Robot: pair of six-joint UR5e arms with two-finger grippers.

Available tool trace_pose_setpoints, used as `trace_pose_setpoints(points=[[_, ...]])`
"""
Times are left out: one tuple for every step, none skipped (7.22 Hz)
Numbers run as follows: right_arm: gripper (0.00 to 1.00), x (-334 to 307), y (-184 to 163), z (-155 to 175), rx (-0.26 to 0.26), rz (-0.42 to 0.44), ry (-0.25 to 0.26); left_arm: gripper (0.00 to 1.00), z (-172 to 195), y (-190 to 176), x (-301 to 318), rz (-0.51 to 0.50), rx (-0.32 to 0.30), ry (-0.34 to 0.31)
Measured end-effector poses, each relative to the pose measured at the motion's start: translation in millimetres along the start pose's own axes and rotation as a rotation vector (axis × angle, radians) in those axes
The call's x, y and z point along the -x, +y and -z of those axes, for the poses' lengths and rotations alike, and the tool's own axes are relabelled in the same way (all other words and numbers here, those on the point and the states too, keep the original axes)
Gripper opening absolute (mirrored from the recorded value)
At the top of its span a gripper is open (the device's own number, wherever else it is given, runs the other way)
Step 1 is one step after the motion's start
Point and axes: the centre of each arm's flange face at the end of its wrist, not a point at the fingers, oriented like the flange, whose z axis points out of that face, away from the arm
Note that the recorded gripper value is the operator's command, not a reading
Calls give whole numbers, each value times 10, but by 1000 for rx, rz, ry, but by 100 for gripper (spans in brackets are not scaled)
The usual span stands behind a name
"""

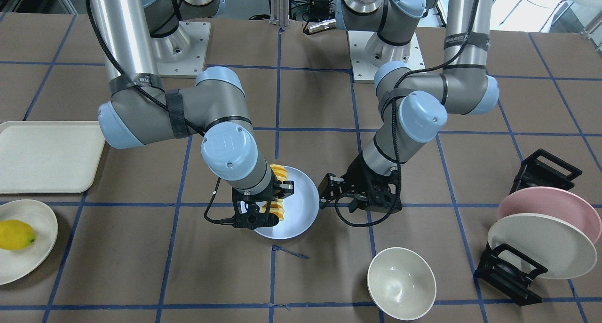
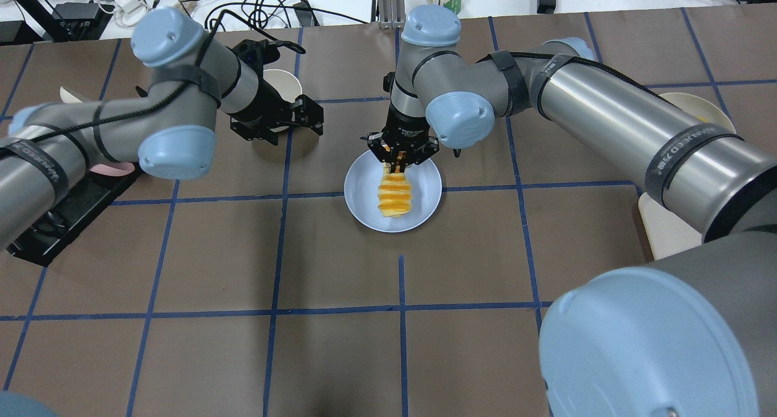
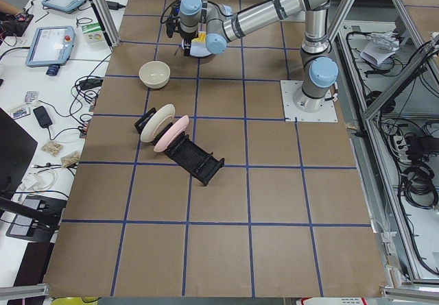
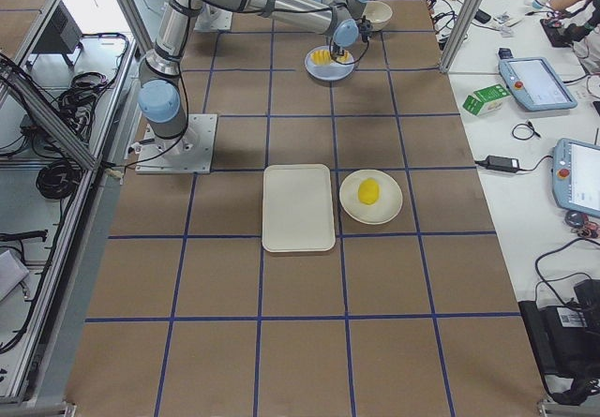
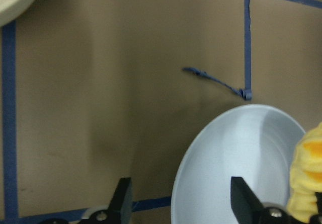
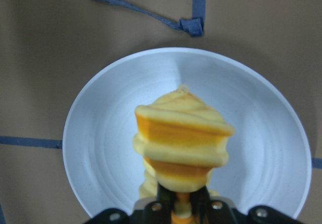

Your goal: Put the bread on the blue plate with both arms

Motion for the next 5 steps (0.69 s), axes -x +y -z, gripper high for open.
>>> trace_pose_setpoints(points=[[100, 7, 34, -62, 10, 4, 1, 100, 424, 41, -12, -6, 61, -72], [100, 23, 62, -77, 13, 6, 2, 100, 851, 172, -70, -10, 101, -114], [100, 38, 80, -58, 11, 5, 2, 100, 1244, 372, -128, -10, 117, -153], [100, 47, 97, 34, -1, 4, 4, 100, 1533, 572, -163, -6, 126, -183], [100, -17, 160, 241, -5, -5, 23, 100, 1707, 722, -186, -1, 129, -197]])
